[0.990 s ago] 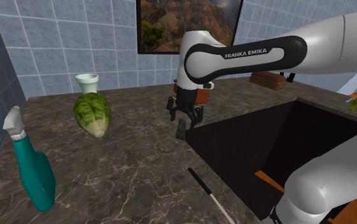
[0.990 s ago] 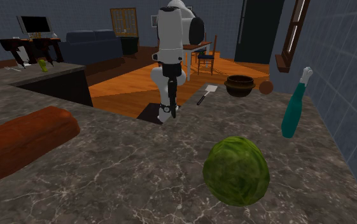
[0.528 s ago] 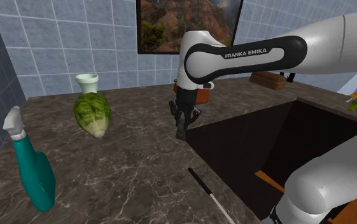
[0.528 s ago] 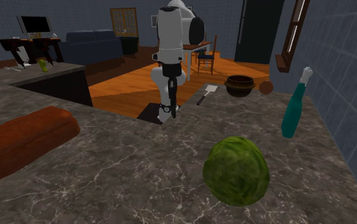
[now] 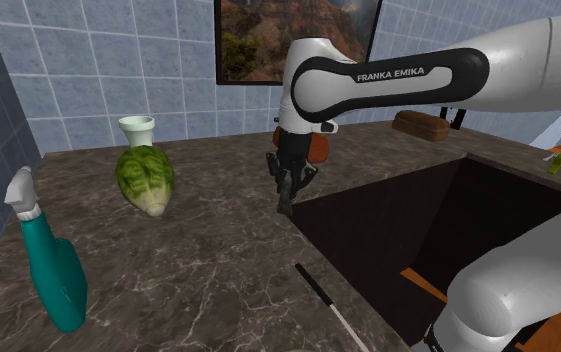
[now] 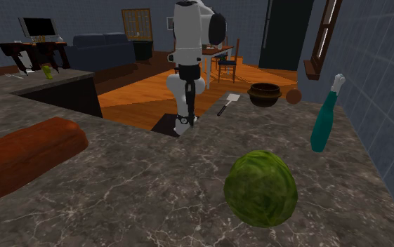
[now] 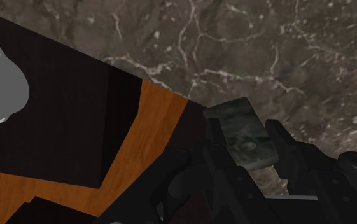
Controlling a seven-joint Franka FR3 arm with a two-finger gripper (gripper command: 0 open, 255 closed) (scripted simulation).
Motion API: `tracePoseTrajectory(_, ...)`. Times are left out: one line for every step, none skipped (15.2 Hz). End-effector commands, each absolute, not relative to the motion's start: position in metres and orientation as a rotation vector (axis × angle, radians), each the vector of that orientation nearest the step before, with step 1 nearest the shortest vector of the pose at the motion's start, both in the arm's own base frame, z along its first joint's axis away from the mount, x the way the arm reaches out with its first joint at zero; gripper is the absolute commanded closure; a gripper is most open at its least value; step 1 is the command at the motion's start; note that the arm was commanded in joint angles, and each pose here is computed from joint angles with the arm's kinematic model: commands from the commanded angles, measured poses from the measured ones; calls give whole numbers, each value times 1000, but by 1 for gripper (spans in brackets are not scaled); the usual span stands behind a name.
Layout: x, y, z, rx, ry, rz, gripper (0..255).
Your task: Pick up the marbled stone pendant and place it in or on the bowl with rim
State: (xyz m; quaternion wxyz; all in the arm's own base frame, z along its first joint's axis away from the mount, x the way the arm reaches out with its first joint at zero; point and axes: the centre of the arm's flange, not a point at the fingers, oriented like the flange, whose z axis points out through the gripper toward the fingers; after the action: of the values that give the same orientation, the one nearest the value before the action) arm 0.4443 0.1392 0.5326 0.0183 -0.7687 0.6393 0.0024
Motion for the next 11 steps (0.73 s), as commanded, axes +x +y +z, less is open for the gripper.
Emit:
tracePoseTrajectory(445,140,542,-2387,1986,8,255)
tracePoseTrajectory(445,140,548,-2387,1986,8,255)
tracePoseTrajectory(445,140,553,-2387,1986,8,255)
tracePoseTrajectory(445,140,558,-2387,1986,8,255)
tracePoseTrajectory(445,140,564,-2387,1986,8,255)
tracePoseTrajectory(445,140,569,-2387,1986,8,255)
tracePoseTrajectory(445,140,574,-2387,1986,8,255)
tracePoseTrajectory(445,140,579,-2387,1986,8,255)
tracePoseTrajectory(445,140,585,-2387,1986,8,255)
tracePoseTrajectory(445,140,590,-2387,1986,8,255)
tracePoseTrajectory(445,140,595,-2387,1986,8,255)
